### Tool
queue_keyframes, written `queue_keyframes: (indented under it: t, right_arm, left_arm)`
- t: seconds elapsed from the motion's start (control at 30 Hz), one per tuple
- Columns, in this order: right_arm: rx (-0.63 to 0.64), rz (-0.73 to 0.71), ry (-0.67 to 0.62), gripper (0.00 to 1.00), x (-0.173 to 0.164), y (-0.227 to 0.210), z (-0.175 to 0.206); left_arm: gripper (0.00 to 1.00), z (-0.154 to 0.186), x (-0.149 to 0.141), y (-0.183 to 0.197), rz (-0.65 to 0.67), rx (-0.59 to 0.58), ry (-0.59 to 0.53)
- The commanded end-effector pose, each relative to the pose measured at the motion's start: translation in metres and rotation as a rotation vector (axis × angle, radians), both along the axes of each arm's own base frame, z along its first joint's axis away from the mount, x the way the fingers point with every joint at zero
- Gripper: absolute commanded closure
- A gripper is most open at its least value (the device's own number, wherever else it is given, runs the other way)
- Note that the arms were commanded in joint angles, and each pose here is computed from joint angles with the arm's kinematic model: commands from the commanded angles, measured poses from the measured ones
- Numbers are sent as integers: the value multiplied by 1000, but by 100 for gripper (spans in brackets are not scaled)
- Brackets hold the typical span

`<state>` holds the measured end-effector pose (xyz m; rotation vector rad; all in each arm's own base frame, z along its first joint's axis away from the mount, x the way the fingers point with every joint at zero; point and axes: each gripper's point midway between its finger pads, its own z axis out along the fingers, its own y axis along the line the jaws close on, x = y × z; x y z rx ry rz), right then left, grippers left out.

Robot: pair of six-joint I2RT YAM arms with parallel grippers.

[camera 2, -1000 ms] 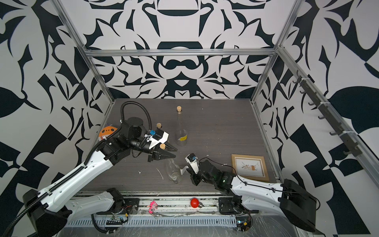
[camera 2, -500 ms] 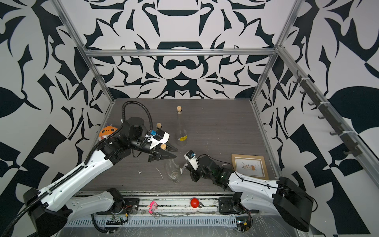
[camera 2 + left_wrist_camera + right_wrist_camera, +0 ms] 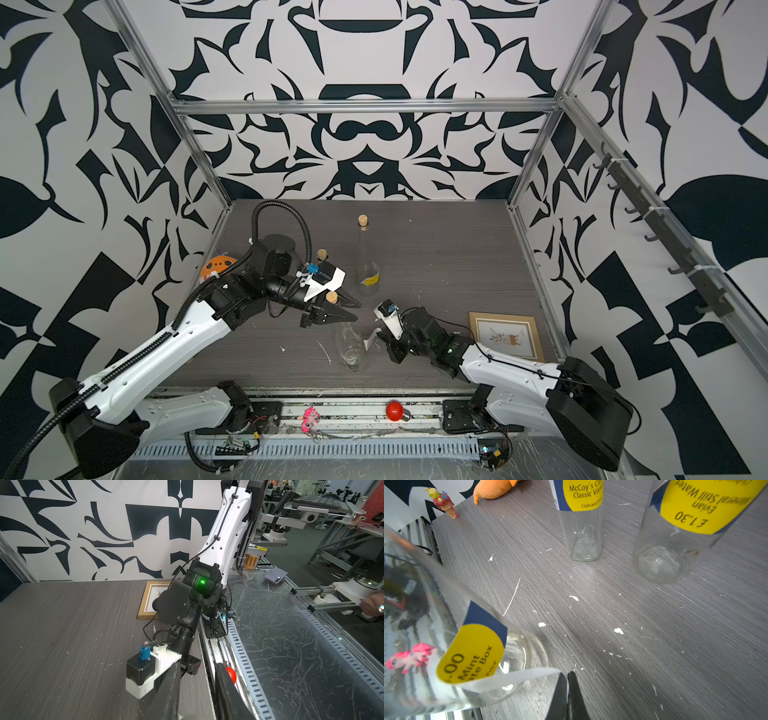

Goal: Remove the label from the bottle
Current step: Tear open the label from the bottle.

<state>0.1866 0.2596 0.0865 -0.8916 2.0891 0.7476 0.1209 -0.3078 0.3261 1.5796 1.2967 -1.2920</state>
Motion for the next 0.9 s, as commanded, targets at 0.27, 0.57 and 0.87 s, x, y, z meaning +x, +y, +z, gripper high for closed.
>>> queue_keyframes:
  t: [0.27, 0.57, 0.87]
  right_arm:
    - [-13, -46, -47, 100, 25, 0, 8]
    - [-12, -22, -49, 100, 26, 4, 9]
    - [14, 34, -50, 100, 20, 12, 18]
  left_arm:
    - [100, 24, -35, 8, -146, -19, 137]
    - [100, 27, -38, 11, -153, -22, 138]
    - [100, 38, -42, 13, -177, -66, 113]
